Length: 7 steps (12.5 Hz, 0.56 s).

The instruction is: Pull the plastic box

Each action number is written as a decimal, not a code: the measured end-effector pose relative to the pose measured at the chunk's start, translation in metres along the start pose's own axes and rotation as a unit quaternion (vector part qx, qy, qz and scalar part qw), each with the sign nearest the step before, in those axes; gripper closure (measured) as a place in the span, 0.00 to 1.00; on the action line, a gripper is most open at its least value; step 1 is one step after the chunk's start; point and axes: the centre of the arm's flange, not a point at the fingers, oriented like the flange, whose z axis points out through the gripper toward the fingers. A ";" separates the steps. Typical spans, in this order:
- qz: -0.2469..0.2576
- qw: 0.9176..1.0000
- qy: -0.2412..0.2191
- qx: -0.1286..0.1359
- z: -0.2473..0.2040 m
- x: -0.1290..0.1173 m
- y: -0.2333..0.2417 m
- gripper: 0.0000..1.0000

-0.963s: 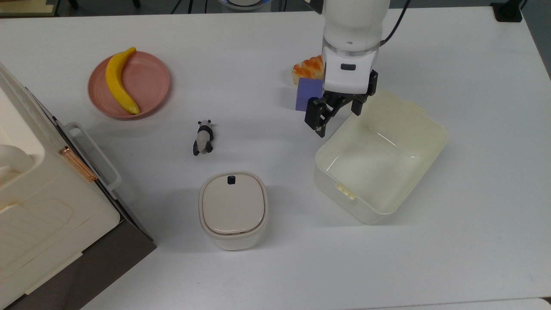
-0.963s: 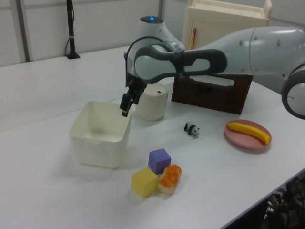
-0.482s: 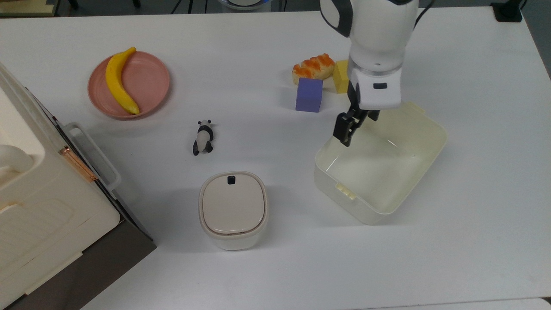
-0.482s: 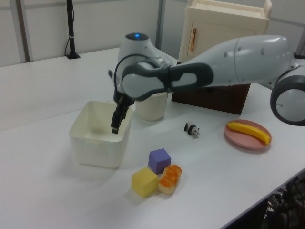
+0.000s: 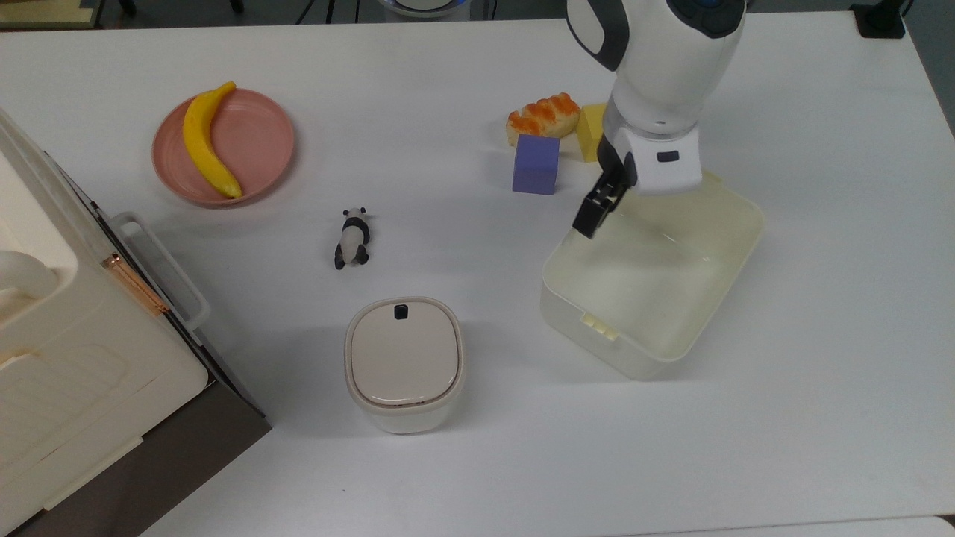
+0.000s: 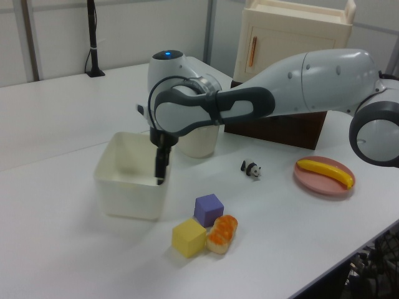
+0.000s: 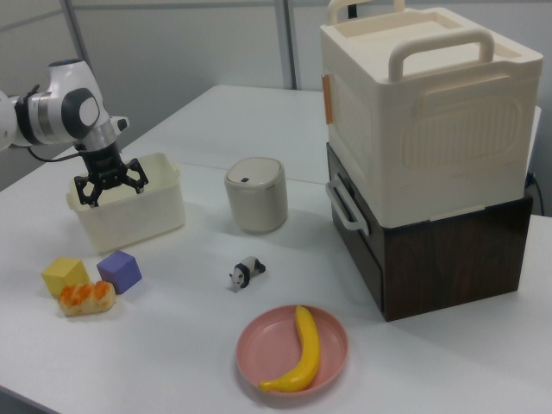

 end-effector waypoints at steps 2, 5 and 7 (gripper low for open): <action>-0.005 1.000 -0.024 0.007 -0.013 -0.017 0.009 0.00; 0.014 0.999 -0.031 0.001 -0.023 -0.035 0.029 0.00; 0.025 0.999 -0.034 -0.002 -0.023 -0.043 0.040 0.00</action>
